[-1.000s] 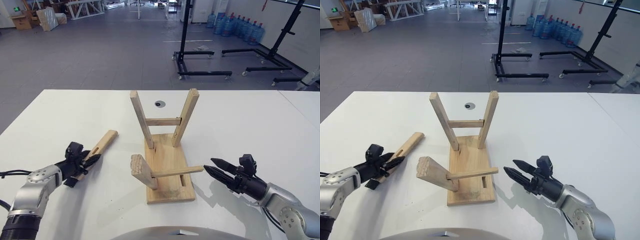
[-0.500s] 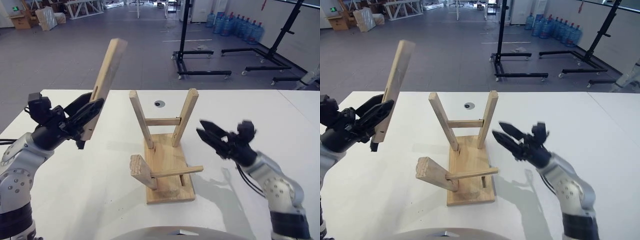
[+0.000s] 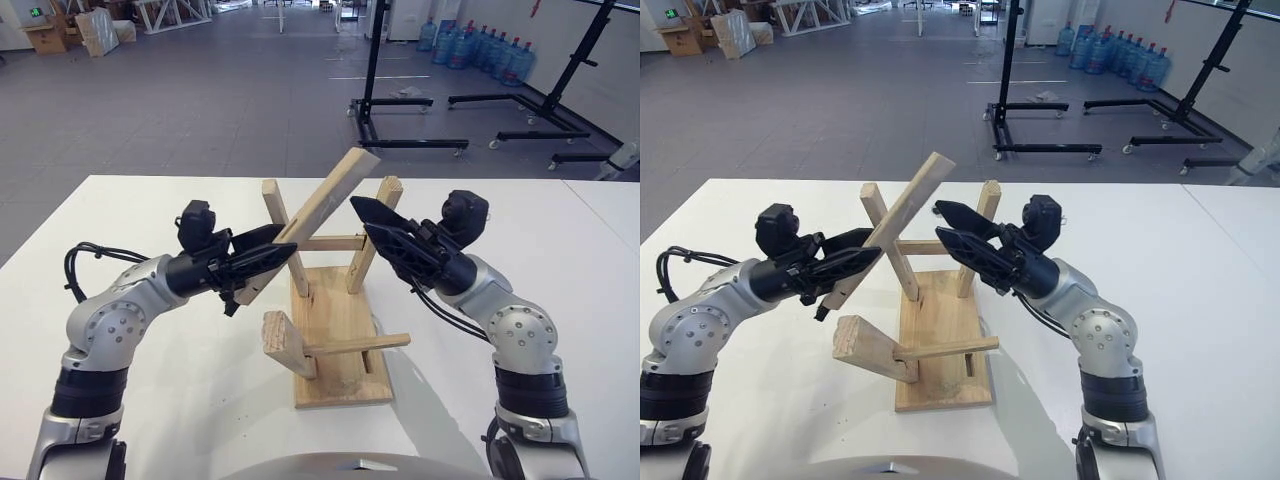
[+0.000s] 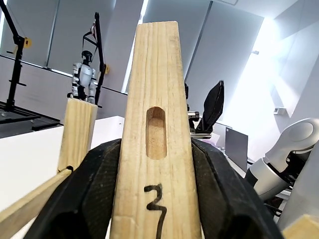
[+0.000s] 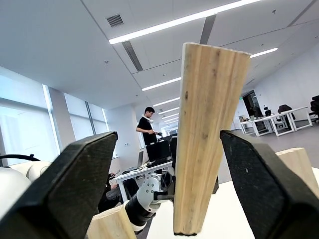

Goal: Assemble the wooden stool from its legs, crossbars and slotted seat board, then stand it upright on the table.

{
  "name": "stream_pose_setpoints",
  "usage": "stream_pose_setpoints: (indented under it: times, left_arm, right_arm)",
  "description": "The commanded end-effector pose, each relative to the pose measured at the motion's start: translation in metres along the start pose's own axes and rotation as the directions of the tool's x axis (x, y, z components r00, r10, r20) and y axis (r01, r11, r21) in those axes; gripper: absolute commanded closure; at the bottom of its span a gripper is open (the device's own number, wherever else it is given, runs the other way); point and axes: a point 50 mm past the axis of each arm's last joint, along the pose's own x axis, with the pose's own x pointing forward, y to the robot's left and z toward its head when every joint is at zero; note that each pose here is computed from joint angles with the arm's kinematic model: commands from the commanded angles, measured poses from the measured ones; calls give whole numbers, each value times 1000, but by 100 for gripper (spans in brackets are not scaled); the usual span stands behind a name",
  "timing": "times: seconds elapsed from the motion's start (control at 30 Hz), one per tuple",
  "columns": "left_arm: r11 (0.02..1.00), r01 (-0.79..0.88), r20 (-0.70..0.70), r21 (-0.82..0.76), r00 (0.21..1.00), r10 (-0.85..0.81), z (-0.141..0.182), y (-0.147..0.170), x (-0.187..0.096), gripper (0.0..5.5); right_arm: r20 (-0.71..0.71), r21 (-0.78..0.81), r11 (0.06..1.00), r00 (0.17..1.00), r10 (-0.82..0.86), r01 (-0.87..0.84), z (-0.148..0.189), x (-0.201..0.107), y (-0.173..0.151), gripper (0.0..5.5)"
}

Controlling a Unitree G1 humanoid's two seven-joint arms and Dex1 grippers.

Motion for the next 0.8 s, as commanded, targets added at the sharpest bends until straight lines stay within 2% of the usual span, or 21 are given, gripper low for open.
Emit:
stream_pose_setpoints:
  times: [0.03, 0.33, 0.63, 0.8]
  left_arm:
    - [999, 39, -9, 20, 999, -39, -1, 0, 11, 346]
    - [999, 34, -31, 32, 999, -33, -5, 2, 13, 346]
    - [999, 35, -29, 26, 999, -34, -9, 1, 12, 346]
    - [998, -10, -9, 62, 1000, 10, -8, 7, 11, 346]
  right_arm:
    - [-28, -1, 1000, 999, -20, 20, -10, 9, -13, 172]
    - [-45, 19, 999, 998, -43, 44, -18, 11, -22, 172]
    - [-49, 73, 997, 998, 26, -22, -19, 9, -16, 331]
    - [-31, 42, 998, 999, 44, -43, -13, 12, -15, 340]
